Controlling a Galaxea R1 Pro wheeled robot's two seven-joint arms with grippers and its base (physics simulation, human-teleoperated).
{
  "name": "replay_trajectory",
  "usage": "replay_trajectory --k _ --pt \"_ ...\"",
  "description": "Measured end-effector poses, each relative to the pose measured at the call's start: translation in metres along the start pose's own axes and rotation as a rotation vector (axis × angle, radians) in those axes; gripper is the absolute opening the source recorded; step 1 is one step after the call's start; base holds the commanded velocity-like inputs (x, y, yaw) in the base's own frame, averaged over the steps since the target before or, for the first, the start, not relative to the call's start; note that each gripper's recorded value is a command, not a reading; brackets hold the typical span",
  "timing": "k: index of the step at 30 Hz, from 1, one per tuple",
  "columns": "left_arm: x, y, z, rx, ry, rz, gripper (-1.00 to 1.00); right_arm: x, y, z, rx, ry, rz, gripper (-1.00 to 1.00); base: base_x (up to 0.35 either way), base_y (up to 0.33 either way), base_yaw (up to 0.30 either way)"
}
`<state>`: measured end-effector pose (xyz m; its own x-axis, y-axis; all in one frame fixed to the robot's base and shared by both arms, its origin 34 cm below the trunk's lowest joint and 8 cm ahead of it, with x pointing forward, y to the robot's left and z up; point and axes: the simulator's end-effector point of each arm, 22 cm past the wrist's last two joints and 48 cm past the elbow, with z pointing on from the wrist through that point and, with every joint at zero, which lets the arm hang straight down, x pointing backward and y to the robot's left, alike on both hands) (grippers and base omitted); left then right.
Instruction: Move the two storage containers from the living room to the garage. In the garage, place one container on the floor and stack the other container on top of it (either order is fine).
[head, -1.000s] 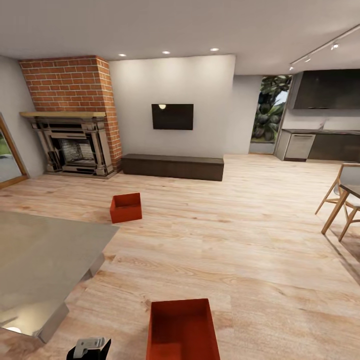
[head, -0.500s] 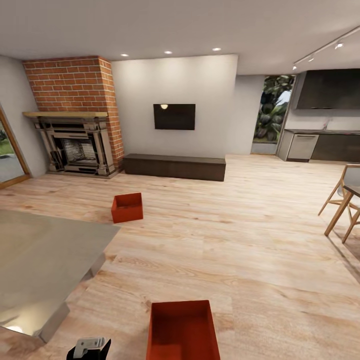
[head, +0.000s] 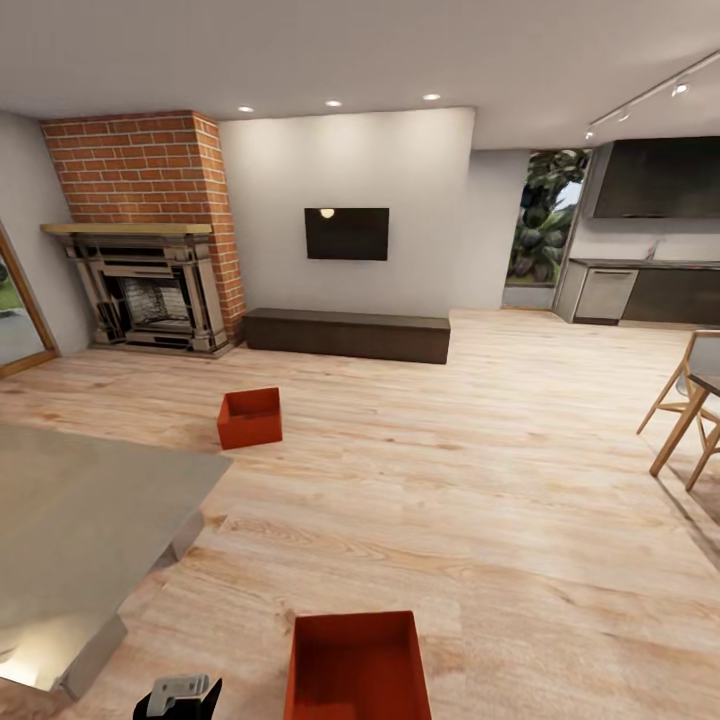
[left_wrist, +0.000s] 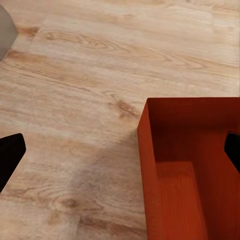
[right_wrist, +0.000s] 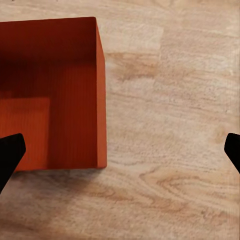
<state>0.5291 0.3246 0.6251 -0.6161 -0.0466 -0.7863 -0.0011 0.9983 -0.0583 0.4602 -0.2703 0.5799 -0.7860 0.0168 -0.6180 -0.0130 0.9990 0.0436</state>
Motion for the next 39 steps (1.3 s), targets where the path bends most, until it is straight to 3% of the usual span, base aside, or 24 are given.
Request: replay_trajectory --k 9,39 --pt "0.0 0.0 0.0 0.0 0.0 0.0 1.0 0.0 0.0001 0.0001 0.0 0.0 0.0 1.0 0.156 -0.001 0.0" --pt "0.0 0.0 0.0001 0.0 0.0 0.0 1.0 0.0001 0.0001 0.0001 0.0 0.0 0.0 1.0 0.004 0.0 0.044"
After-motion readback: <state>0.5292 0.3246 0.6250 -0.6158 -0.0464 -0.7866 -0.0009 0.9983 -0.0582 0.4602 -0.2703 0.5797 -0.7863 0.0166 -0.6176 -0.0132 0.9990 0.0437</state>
